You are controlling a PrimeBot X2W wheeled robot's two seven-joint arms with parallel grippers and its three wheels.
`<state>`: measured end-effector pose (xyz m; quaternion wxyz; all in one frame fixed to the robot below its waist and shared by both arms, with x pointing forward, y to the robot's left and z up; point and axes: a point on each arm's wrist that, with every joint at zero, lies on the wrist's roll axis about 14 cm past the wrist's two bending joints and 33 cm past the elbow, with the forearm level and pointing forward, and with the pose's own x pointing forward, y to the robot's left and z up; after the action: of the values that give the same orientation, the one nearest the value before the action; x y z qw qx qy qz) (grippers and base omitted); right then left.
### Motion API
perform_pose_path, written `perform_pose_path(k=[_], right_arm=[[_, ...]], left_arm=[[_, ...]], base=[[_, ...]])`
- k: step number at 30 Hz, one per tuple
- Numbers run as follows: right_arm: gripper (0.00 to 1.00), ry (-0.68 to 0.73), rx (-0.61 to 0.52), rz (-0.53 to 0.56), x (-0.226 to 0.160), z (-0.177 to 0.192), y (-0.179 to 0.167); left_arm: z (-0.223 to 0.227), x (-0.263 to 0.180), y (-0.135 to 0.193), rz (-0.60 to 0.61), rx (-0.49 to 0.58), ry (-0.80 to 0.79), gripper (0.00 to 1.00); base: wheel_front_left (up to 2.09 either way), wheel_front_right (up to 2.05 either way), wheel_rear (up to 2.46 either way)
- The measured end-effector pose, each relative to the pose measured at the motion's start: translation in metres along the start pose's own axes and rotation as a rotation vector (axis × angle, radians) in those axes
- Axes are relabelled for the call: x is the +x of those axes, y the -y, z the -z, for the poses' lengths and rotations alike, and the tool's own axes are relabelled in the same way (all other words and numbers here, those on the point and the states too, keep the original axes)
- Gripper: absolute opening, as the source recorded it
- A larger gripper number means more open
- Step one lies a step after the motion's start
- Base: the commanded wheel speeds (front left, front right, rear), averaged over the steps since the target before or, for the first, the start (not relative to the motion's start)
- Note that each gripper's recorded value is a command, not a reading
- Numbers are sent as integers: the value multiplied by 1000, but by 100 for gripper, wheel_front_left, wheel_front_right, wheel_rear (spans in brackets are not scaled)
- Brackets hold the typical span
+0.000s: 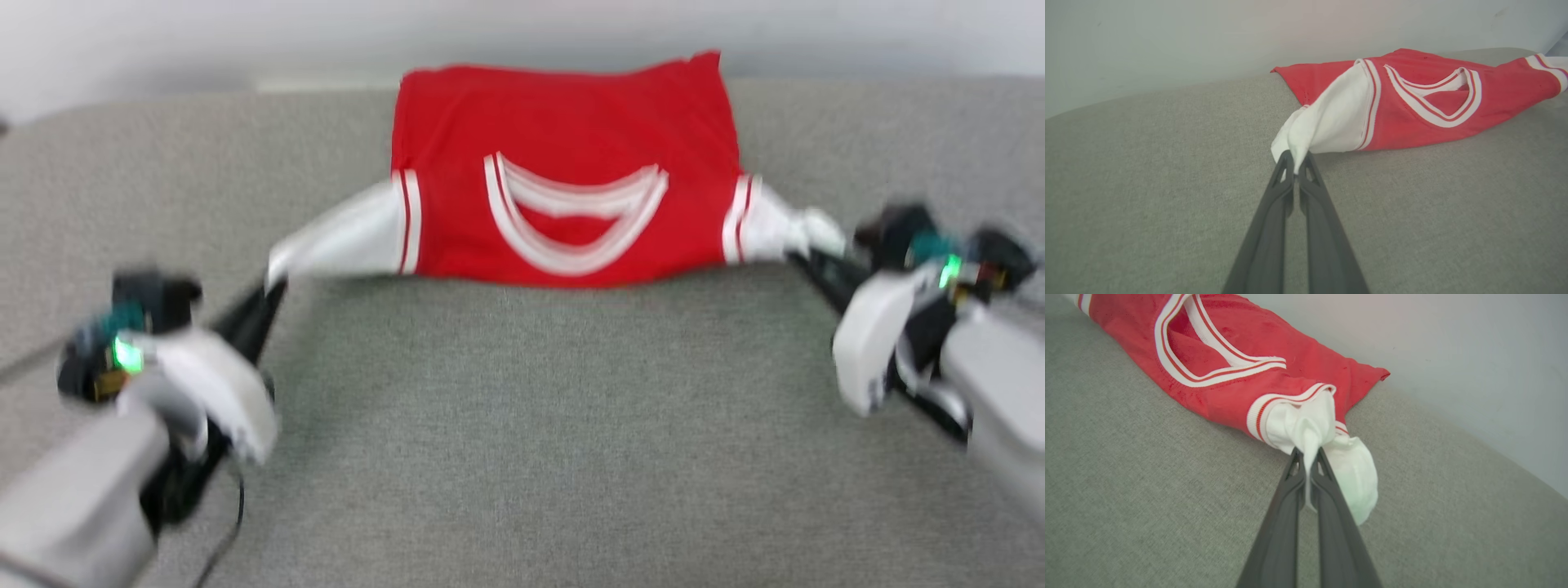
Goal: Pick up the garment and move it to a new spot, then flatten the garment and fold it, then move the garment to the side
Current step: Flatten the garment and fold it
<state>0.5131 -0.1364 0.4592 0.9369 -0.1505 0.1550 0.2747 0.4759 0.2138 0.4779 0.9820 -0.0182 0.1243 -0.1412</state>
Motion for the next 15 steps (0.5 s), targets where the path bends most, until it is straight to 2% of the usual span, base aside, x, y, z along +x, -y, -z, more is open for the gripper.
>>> perform_pose_path(k=[8, 15], right_arm=[[0, -86, 95, -26, -66, 58, -40], [0, -138, 160, -3, -117, 98, -56]], left_arm=[[66, -83, 21, -62, -126, -142, 0], [96, -130, 30, -112, -160, -209, 0]], base=[[0, 0, 0], [0, 0, 0]])
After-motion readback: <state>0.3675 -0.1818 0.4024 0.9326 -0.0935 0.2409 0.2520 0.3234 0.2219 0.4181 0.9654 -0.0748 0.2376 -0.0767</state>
